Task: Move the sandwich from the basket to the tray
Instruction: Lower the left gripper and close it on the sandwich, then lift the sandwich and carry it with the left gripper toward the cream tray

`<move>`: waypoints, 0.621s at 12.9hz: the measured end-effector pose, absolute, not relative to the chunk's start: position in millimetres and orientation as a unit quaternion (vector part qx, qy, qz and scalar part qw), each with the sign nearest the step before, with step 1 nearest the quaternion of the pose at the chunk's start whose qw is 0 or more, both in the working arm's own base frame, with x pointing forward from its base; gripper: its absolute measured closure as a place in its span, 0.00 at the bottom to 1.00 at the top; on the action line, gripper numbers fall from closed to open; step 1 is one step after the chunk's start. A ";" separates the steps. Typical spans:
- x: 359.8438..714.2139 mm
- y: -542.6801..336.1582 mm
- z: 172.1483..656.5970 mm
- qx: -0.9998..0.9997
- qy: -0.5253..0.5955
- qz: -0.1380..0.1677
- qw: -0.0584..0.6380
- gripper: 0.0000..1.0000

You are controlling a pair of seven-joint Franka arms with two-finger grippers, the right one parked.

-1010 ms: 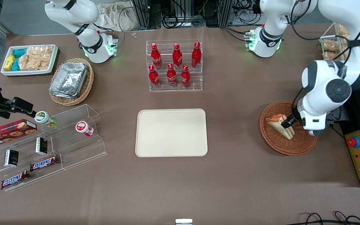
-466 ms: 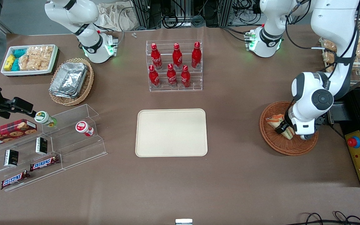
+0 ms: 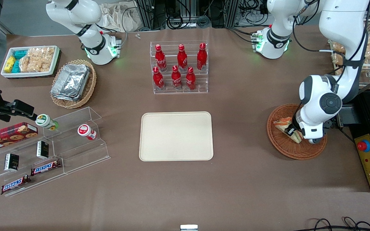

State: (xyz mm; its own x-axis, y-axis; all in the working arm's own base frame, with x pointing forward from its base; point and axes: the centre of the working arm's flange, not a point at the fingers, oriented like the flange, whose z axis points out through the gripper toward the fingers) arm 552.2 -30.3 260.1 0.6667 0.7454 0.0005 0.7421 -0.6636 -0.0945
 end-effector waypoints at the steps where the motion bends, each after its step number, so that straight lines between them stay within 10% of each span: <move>1: 554.2 -30.2 278.4 -0.910 -0.413 0.020 0.044 0.66; 8: 556.5 -24.4 467.4 -0.937 -0.341 0.060 0.050 0.82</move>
State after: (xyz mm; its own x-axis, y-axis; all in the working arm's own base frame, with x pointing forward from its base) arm 556.5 -24.4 467.4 0.7597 0.6456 -0.0785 0.6334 -0.7618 -0.1358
